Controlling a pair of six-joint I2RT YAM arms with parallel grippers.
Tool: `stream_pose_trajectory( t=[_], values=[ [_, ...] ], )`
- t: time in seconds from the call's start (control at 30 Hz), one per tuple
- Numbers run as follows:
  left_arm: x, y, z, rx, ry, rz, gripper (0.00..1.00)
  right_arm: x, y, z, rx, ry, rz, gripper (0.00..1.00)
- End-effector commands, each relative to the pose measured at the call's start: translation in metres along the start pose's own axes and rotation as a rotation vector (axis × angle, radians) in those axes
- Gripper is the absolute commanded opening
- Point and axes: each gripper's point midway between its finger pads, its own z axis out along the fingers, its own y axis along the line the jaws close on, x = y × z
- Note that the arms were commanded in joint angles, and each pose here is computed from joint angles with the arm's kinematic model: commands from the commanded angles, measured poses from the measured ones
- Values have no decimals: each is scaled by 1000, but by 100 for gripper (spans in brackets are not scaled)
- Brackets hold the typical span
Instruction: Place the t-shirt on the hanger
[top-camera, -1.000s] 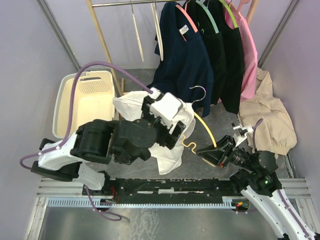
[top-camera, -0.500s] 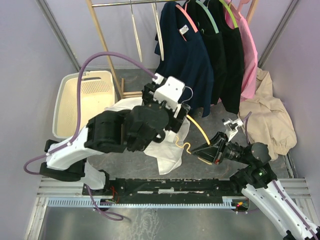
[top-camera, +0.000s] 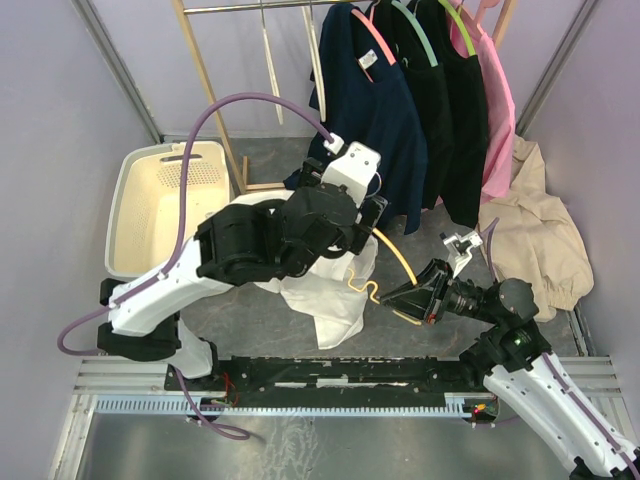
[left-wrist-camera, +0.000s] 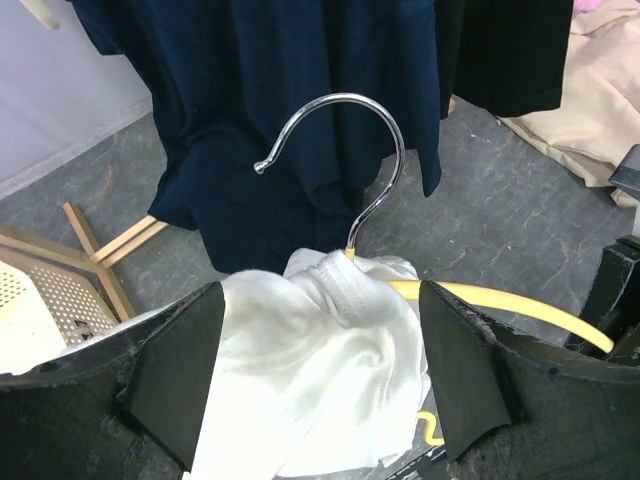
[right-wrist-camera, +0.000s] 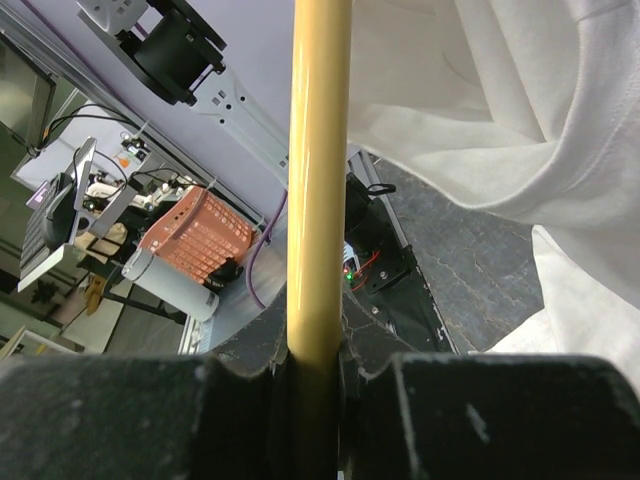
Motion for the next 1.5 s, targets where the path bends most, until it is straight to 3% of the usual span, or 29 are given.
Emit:
stream_pose_trajectory(
  t=[0.0, 0.4, 0.63, 0.9, 1.07, 1.13, 1.2, 1.3, 1.47],
  values=[
    [-3, -3, 11, 9, 5, -62, 84, -36, 46, -1, -132, -102, -164, 1],
    [7, -10, 33, 16, 35, -37, 83, -38, 51, -1, -150, -104, -163, 1],
    [11, -20, 40, 43, 49, -34, 77, -39, 51, 0, -150, -108, -161, 1],
    [19, -29, 44, 72, 71, -33, 54, -41, 50, 1, -144, -109, -158, 1],
    [24, -35, 47, 94, 85, -33, 46, -45, 50, 3, -138, -111, -161, 1],
    [28, -37, 49, 99, 95, -31, 36, -47, 51, 4, -139, -109, -163, 1],
    [31, -36, 52, 96, 104, -32, 17, -49, 52, 5, -138, -109, -166, 1],
    [33, -34, 53, 95, 109, -37, 4, -49, 52, 6, -137, -104, -163, 1],
    [47, -29, 53, 93, 107, -34, 3, -45, 45, 6, -104, -84, -137, 1]
  ],
)
